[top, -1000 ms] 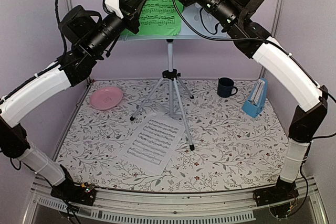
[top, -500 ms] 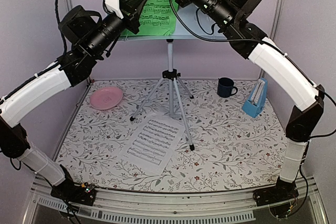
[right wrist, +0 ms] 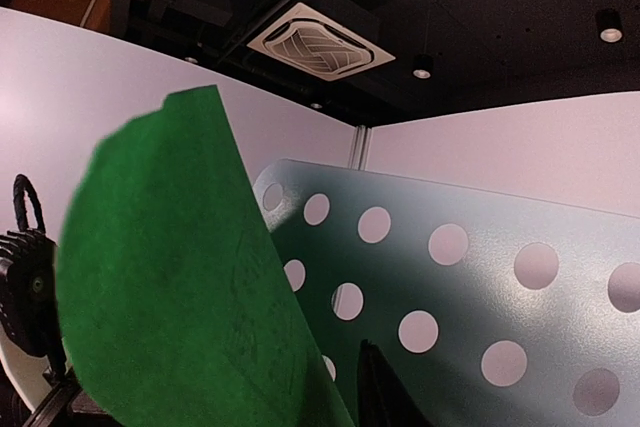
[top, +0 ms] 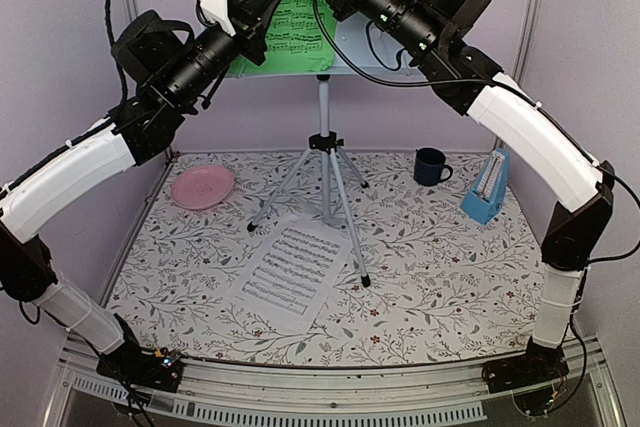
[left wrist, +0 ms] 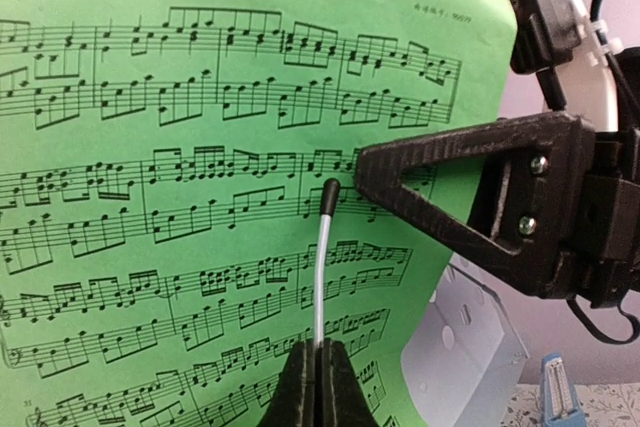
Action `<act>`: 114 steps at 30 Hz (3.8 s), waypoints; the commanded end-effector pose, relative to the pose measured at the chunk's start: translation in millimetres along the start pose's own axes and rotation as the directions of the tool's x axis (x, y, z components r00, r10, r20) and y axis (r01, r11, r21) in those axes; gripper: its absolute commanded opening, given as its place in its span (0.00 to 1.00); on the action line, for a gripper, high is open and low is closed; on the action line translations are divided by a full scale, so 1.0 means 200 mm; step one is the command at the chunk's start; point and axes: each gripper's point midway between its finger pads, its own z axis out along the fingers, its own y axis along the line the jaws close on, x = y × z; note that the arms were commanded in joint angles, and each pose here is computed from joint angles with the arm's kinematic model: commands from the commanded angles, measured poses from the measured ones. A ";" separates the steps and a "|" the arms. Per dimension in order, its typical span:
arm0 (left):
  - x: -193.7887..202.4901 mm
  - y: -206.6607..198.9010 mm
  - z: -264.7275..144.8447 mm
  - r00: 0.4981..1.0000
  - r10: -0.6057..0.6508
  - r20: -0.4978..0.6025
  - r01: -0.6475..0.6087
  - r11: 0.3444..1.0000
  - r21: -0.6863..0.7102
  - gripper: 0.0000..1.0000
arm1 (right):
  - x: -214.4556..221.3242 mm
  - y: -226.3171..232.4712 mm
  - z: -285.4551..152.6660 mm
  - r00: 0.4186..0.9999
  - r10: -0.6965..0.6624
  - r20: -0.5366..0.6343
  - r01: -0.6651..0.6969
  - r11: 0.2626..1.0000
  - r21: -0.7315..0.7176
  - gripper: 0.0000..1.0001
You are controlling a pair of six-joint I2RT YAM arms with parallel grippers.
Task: Set up the instrument practice props
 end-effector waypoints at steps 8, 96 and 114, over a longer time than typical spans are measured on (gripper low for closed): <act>-0.13 -0.04 -0.04 0.998 -0.018 0.066 0.017 1.000 0.017 0.06 | -0.09 0.00 0.00 0.999 -0.006 0.045 0.005 1.000 0.010 0.44; 1.95 -0.37 -1.63 -0.145 -0.703 -0.696 0.696 0.428 -0.577 0.60 | 2.21 0.82 -1.45 0.224 0.305 -0.926 -0.354 0.910 0.214 0.43; 2.20 -0.44 -1.72 -0.267 -0.701 -0.661 0.668 0.360 -0.652 0.50 | 2.56 0.80 -1.70 0.014 0.198 -0.980 -0.188 0.963 0.192 0.25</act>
